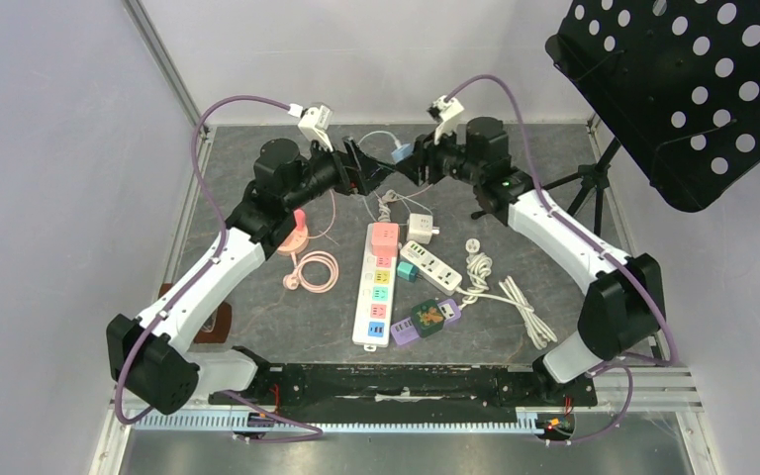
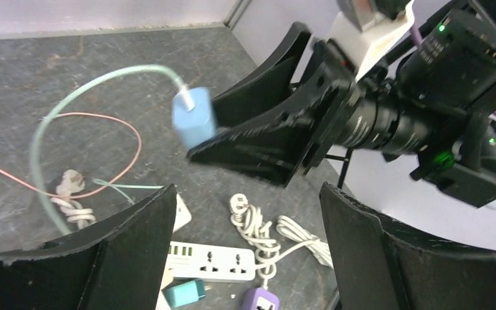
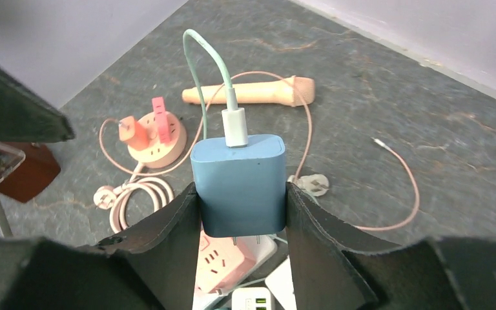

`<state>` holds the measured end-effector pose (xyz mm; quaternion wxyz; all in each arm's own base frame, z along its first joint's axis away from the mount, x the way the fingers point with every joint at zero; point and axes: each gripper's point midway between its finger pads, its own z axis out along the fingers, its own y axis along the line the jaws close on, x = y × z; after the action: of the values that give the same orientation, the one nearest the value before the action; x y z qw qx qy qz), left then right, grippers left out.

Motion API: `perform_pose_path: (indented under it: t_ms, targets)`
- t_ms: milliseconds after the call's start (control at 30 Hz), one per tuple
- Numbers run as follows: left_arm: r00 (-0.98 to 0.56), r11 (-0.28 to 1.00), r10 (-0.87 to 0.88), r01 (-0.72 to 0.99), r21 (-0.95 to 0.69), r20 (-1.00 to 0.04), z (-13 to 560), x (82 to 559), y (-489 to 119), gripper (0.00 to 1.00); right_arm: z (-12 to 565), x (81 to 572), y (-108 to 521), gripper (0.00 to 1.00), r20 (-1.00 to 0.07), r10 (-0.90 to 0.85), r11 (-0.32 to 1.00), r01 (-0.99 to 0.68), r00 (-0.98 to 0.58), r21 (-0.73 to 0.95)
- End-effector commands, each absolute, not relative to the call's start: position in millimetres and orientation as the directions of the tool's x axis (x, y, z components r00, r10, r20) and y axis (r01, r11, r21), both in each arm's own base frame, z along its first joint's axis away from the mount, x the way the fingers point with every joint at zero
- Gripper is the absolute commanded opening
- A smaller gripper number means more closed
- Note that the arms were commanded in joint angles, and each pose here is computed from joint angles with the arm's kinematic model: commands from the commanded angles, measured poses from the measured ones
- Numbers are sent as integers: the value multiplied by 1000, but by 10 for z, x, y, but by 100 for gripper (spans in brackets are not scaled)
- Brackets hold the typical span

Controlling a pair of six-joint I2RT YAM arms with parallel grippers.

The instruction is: Insert the plug

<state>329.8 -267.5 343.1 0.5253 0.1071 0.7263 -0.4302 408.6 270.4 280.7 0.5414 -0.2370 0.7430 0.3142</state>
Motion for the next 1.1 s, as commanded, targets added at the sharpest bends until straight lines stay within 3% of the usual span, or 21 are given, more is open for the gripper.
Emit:
perform_pose_path:
  t_ms: [0, 133, 300, 467, 867, 967, 1067]
  targets:
    - [-455, 499, -370, 638, -587, -810, 3673, 3257, -2822, 86, 3157, 4040, 3046, 29, -991, -44, 609, -790, -123, 71]
    - [-460, 579, -380, 558, -594, -803, 3508, 3369, -2714, 83, 3139, 3929, 3208, 29, -994, -93, 560, -828, -62, 0]
    - [-456, 720, -409, 371, -586, -790, 3283, 3539, -2422, 68, 3143, 3875, 3276, 29, -994, -108, 530, -847, -27, -35]
    - [-433, 706, -430, 385, -594, -792, 3366, 3524, -2413, 57, 3140, 3829, 3337, 26, -994, -104, 504, -863, -18, -37]
    - [-518, 718, -358, 378, -584, -776, 3156, 3581, -2536, 57, 3162, 3630, 3490, 25, -995, -98, 407, -912, 0, -40]
    - [-535, 692, -347, 409, -595, -770, 3184, 3556, -2611, 51, 3129, 3612, 3510, 26, -994, -105, 400, -916, -8, -35]
    - [-568, 664, -314, 441, -603, -761, 3156, 3497, -2696, 36, 3092, 3636, 3506, 26, -994, -109, 413, -910, -25, -23]
